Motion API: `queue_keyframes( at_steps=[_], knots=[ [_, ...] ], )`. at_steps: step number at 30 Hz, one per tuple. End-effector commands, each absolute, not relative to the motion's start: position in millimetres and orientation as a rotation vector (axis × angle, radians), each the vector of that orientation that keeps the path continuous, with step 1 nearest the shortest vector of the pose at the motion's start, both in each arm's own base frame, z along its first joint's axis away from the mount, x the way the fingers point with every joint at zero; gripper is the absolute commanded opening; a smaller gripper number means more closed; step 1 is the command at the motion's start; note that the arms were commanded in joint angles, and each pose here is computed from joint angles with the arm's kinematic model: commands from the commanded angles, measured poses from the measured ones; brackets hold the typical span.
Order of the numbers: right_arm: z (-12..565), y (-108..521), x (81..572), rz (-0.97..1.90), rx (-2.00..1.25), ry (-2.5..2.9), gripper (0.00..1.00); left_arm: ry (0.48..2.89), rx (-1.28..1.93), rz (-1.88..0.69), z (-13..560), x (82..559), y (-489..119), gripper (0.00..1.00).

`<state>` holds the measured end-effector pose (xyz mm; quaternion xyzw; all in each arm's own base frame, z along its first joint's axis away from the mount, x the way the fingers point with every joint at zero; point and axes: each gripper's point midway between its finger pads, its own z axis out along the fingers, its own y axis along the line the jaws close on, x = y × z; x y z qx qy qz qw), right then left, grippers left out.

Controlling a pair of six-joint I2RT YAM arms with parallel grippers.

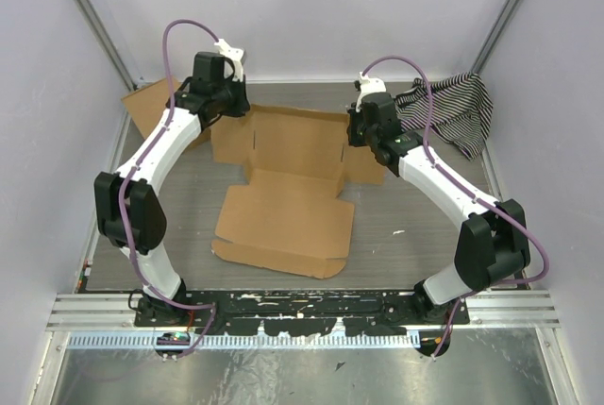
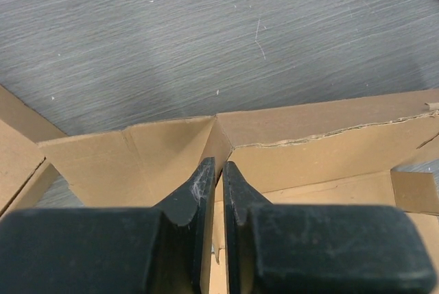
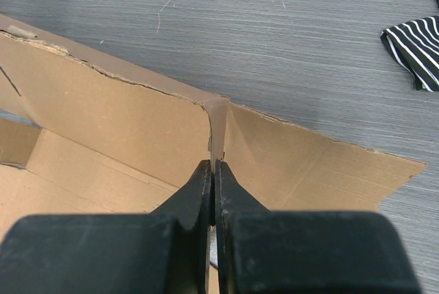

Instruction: Fold the paper box

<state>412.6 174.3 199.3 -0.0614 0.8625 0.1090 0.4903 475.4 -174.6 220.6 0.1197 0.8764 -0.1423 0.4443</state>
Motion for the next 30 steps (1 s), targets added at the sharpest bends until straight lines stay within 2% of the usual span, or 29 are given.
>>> queue_keyframes(
  at_steps=[1, 5, 10, 13, 15, 17, 18, 19, 20, 22, 26, 30],
  knots=[
    [239, 179, 416, 0.297, -0.148, 1.987, 0.04, 2.229, 0.289, -0.333, 207, 474, -173, 0.17],
    [241, 178, 415, 0.298, -0.148, 1.984, 0.04, 2.234, 0.282, -0.321, 208, 474, -171, 0.28],
    [242, 178, 415, 0.297, -0.148, 1.981, 0.04, 2.231, 0.271, -0.308, 205, 474, -169, 0.34],
    [242, 178, 415, 0.298, -0.153, 1.984, 0.04, 2.23, 0.263, -0.305, 204, 476, -168, 0.27],
    [241, 179, 415, 0.299, -0.158, 1.989, 0.04, 2.225, 0.244, -0.312, 205, 479, -170, 0.16],
    [238, 180, 415, 0.3, -0.162, 2.003, 0.06, 2.218, 0.231, -0.323, 206, 481, -171, 0.01],
    [237, 181, 415, 0.304, -0.165, 2.012, 0.1, 2.217, 0.223, -0.321, 204, 481, -171, 0.0],
    [236, 183, 415, 0.308, -0.167, 2.023, 0.2, 2.215, 0.209, -0.315, 204, 482, -169, 0.0],
    [236, 185, 416, 0.315, -0.174, 2.038, 0.35, 2.212, 0.196, -0.305, 201, 482, -167, 0.0],
    [239, 190, 415, 0.334, -0.19, 2.067, 0.46, 2.18, 0.18, -0.291, 202, 479, -162, 0.0],
    [273, 187, 416, 0.39, -0.193, 2.013, 0.54, 2.041, 0.131, -0.265, 209, 479, -150, 0.0],
    [316, 150, 430, 0.458, -0.091, 1.925, 0.56, 1.869, 0.08, -0.311, 216, 474, -140, 0.0]
  ],
)
